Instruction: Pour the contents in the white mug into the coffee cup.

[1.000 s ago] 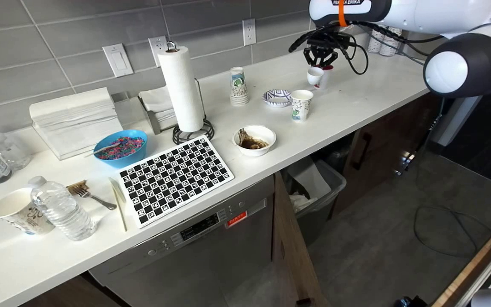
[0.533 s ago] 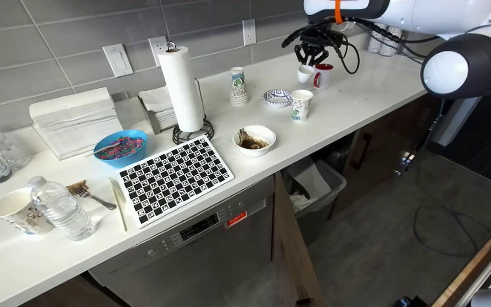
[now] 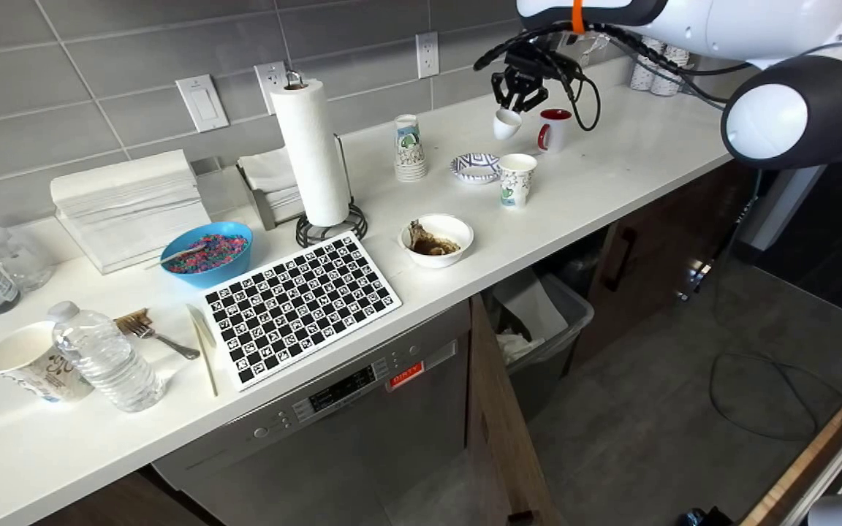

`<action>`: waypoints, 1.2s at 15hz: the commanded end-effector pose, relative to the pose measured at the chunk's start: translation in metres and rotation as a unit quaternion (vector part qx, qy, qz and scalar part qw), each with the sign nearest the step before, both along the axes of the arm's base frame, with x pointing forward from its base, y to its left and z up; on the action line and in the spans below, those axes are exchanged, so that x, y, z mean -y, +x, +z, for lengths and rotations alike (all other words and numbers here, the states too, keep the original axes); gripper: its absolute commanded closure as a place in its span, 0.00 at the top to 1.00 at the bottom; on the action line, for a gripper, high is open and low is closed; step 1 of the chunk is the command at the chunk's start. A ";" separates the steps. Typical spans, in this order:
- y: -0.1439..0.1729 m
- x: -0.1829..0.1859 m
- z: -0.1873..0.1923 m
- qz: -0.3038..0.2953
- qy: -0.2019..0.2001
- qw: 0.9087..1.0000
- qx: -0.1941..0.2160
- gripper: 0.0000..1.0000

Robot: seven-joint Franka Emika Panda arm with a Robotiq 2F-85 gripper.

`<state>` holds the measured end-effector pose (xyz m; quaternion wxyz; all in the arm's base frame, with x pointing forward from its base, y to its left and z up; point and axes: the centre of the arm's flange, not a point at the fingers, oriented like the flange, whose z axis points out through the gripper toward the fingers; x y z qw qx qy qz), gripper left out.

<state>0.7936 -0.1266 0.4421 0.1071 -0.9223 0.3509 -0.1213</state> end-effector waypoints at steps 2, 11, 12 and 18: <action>0.010 0.007 -0.007 0.009 0.047 0.999 0.013 0.03; 0.009 0.017 -0.026 0.022 0.130 0.991 0.039 0.03; 0.009 0.017 -0.029 0.023 0.138 0.989 0.044 0.03; 0.013 0.022 -0.039 0.027 0.159 0.982 0.096 0.03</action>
